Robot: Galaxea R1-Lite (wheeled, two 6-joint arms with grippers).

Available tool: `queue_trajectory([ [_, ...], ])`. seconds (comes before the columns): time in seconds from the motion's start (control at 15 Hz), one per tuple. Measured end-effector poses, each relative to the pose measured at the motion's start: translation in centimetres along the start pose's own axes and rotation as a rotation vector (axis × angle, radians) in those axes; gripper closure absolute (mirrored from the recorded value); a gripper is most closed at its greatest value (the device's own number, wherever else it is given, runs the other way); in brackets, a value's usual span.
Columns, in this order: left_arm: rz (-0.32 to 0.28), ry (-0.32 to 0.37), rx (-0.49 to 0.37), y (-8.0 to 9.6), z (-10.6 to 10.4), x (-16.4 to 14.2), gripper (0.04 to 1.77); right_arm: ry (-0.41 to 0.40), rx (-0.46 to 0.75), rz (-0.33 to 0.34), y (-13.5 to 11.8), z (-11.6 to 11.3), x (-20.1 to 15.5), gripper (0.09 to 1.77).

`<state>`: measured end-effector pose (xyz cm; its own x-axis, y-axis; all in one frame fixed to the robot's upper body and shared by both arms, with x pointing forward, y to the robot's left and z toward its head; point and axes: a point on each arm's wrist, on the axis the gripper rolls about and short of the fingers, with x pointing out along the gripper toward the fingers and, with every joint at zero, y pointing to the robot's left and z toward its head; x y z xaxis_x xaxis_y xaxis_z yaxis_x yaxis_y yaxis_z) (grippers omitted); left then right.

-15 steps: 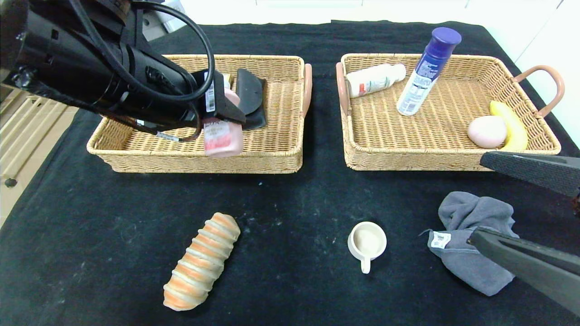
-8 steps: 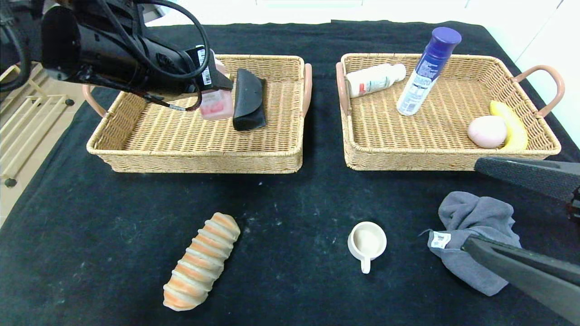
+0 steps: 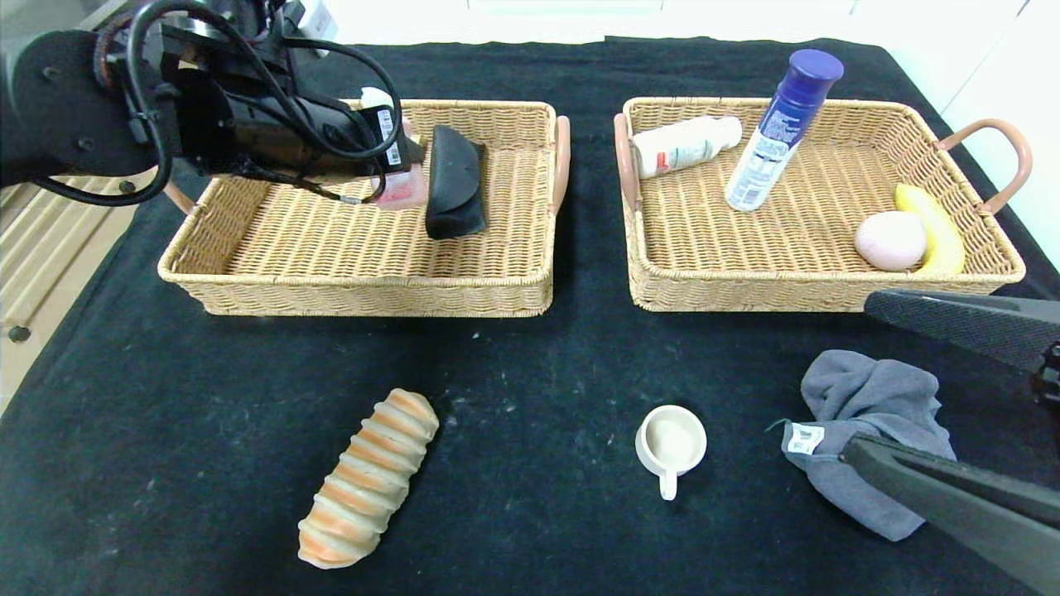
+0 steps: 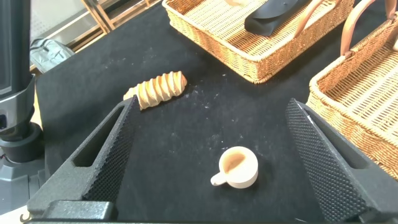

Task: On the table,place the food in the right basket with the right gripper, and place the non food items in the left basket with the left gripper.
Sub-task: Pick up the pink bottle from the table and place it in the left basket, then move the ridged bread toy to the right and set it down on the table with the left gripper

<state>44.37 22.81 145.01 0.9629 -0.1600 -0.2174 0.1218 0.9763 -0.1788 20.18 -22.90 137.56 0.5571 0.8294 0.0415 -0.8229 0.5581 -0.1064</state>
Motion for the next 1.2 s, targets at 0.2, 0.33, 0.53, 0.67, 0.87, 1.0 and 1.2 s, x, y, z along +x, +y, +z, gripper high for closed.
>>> queue_trajectory([
  [0.2,0.007,0.006,-0.001,0.0,-0.4,1.0,0.98,0.000,-0.001,0.000,0.0,0.0,0.0,0.15],
  [0.33,0.009,0.013,-0.001,0.0,-0.6,1.4,0.98,-0.001,-0.001,0.000,0.0,0.0,0.0,0.15],
  [0.53,0.011,0.017,-0.002,0.0,-0.7,1.6,0.85,-0.002,-0.001,0.000,0.0,0.0,0.0,0.15],
  [0.67,0.012,0.017,-0.001,0.0,-0.8,1.6,0.68,-0.003,-0.001,-0.001,0.0,0.0,0.0,0.15],
  [0.87,0.014,0.017,-0.001,0.0,-0.7,1.5,0.49,-0.002,-0.002,0.002,0.0,0.0,-0.1,0.15],
  [1.0,0.015,0.018,-0.001,0.1,-0.7,1.4,0.40,-0.001,-0.002,0.003,0.1,0.0,0.0,0.15],
  [1.2,0.013,0.024,0.002,0.0,-0.6,0.7,0.31,0.000,-0.002,0.003,0.1,0.0,0.0,0.15],
])
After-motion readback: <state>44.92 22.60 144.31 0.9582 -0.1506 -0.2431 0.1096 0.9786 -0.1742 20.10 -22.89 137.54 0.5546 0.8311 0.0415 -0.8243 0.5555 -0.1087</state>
